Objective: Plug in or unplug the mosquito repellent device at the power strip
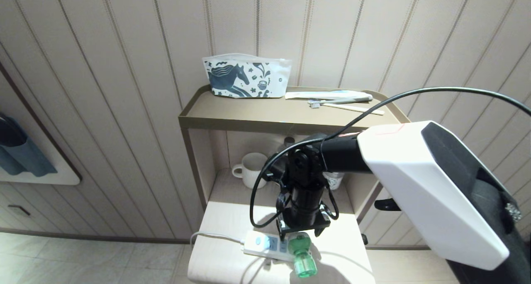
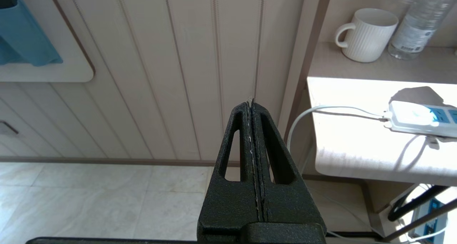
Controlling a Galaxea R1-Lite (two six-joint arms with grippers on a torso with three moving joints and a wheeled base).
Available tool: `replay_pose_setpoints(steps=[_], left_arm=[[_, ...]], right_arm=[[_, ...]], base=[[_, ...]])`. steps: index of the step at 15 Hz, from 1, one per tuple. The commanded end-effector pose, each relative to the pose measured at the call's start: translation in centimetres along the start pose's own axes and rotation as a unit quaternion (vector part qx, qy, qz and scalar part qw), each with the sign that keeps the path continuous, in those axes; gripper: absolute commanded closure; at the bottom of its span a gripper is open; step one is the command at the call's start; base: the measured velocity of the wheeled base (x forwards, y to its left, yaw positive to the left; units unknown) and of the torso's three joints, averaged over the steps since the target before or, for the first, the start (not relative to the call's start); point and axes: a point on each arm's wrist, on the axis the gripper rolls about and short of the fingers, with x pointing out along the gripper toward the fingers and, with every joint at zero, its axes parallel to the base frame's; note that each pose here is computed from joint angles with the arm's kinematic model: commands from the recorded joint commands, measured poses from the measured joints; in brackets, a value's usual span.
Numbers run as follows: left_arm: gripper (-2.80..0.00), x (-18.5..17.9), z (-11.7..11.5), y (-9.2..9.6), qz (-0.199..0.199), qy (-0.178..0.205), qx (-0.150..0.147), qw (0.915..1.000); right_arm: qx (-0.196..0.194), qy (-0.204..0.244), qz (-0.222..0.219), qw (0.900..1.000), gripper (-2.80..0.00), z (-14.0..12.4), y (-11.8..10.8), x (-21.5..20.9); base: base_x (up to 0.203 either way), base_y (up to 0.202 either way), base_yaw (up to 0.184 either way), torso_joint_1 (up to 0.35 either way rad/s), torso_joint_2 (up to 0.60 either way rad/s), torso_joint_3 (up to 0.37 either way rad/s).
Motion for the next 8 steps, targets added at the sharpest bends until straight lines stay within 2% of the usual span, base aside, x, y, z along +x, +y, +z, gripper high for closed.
replay_pose_setpoints(steps=[1,3,5,6,8], left_arm=[[0.00,0.0,0.0,0.0,0.000,0.001,0.000,1.0000],[0.00,0.0,0.0,0.0,0.000,0.000,0.000,1.0000],[0.00,0.0,0.0,0.0,0.000,0.001,0.000,1.0000],[0.00,0.0,0.0,0.0,0.000,0.001,0.000,1.0000],[0.00,0.0,0.0,0.0,0.000,0.001,0.000,1.0000]], right_arm=[[-0.001,-0.020,0.014,1.000,-2.80,-0.6,-0.2,-2.7],[-0.004,-0.027,0.018,0.999,-2.80,-1.2,-0.2,-3.8],[-0.010,-0.071,0.047,0.996,-2.80,-3.0,-1.0,-8.9],[-0.017,-0.101,0.061,0.993,0.00,-4.7,-1.5,-11.9],[-0.038,-0.141,0.060,0.987,0.00,-8.3,-2.3,-15.5]], base=[[0.000,0.000,0.000,0.000,0.00,0.000],[0.000,0.000,0.000,0.000,0.00,0.000],[0.000,0.000,0.000,0.000,0.00,0.000],[0.000,0.000,0.000,0.000,0.00,0.000],[0.000,0.000,0.000,0.000,0.00,0.000]])
